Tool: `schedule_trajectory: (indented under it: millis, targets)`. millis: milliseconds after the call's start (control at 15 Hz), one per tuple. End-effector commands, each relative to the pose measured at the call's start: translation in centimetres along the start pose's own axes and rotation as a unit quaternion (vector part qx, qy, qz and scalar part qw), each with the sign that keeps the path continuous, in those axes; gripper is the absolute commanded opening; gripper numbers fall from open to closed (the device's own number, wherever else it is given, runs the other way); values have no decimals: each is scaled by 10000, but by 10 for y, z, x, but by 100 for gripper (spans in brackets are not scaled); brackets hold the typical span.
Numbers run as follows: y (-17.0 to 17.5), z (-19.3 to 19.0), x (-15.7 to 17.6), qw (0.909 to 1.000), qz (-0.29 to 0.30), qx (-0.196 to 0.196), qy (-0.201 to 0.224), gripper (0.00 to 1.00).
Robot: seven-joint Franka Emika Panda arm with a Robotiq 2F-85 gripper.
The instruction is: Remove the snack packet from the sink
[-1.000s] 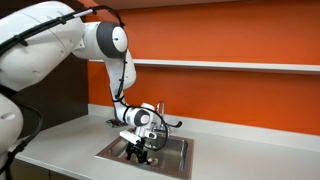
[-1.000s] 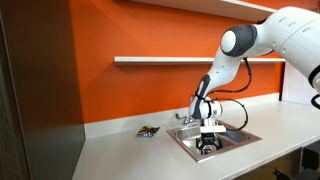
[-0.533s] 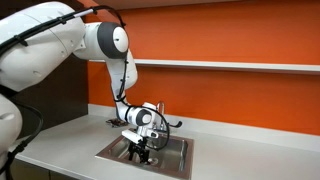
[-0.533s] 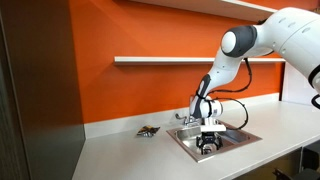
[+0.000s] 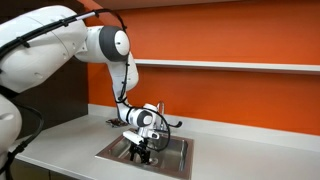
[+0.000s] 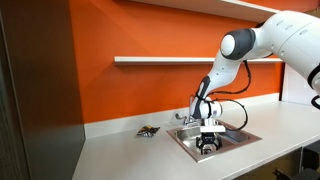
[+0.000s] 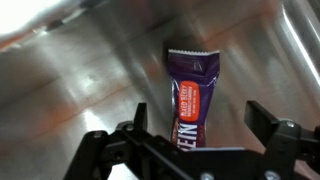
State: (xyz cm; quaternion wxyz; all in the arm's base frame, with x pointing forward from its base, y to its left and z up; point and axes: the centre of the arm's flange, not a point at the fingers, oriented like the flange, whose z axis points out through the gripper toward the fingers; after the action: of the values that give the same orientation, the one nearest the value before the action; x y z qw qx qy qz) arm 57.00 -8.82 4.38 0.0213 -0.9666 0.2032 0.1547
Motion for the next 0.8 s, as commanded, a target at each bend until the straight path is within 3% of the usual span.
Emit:
schedule_trajectory:
  millis: [0,67,200,667,733]
  targets:
    - [2,-1,11,9998,154,98,25,100]
    - [2,0,12,9998,157,103,29,75]
    - [2,1,15,9998,153,114,41,66]
    - [0,7,20,9998,118,161,30,9]
    - [-1,7,21,9998,113,172,26,5]
